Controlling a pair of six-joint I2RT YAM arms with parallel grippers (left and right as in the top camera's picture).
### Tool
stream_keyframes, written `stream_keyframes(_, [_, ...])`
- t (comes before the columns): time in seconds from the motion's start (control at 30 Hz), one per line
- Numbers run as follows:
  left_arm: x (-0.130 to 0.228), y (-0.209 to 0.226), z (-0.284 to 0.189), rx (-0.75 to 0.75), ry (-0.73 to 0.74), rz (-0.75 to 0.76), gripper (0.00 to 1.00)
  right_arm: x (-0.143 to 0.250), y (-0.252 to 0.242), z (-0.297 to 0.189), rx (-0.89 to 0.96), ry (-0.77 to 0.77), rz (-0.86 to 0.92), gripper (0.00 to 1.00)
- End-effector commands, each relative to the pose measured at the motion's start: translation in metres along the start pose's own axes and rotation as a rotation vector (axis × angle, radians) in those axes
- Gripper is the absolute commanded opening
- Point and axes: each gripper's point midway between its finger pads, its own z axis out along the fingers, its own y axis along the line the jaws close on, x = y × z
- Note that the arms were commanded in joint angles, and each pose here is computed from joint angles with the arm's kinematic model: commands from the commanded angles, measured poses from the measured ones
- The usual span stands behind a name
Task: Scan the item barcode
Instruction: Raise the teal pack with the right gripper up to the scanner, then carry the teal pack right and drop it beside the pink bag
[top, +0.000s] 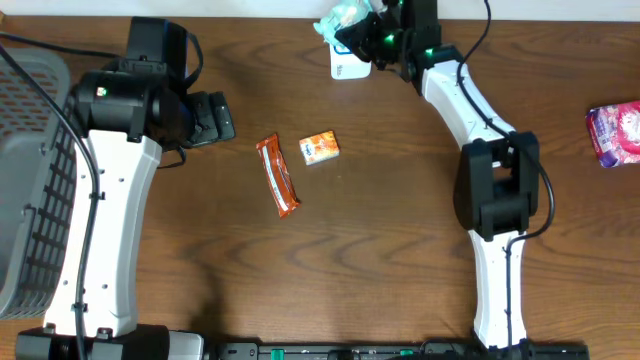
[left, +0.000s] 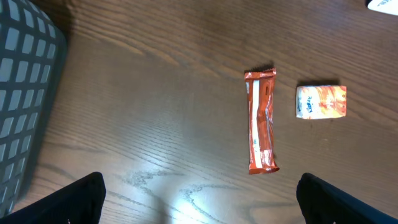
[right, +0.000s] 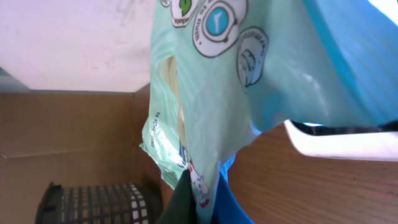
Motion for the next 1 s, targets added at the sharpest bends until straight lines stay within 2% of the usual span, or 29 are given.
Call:
stream_keyframes(0.0, [0.001,0.001,0.003,-0.006,0.011,-0.011,0.98,-0.002,0.012,-0.003,-0.034,0.000,0.010,0.01])
stream_keyframes(0.13, [0.001,0.001,0.003,-0.006,0.011,-0.011,0.98,-0.005,0.011,-0.005,-0.032,-0.005,0.006,0.01])
stream_keyframes(0.27, [0.001,0.001,0.003,-0.006,0.011,-0.011,0.98,-0.033,0.005,-0.027,-0.029,-0.063,-0.045,0.01])
stream_keyframes(0.33, [0.001,0.001,0.003,-0.006,0.011,-0.011,0.98,-0.054,-0.007,-0.051,-0.005,-0.101,-0.016,0.01])
stream_keyframes(0.5, [0.001,0.002,0.003,-0.007,0.011,-0.011,0.98,-0.102,-0.050,-0.138,0.111,-0.187,0.074,0.01])
stream_keyframes(0.6, [0.001,0.002,0.003,-0.007,0.011,-0.011,0.98,-0.116,-0.098,-0.215,0.287,-0.239,0.122,0.01])
stream_keyframes(0.73, [0.001,0.001,0.003,-0.006,0.011,-0.011,0.98,-0.110,-0.165,-0.311,0.557,-0.276,0.200,0.01])
stream_keyframes(0.97, [0.001,0.001,0.003,-0.006,0.011,-0.011,0.98,-0.092,-0.241,-0.424,0.760,-0.313,0.349,0.01])
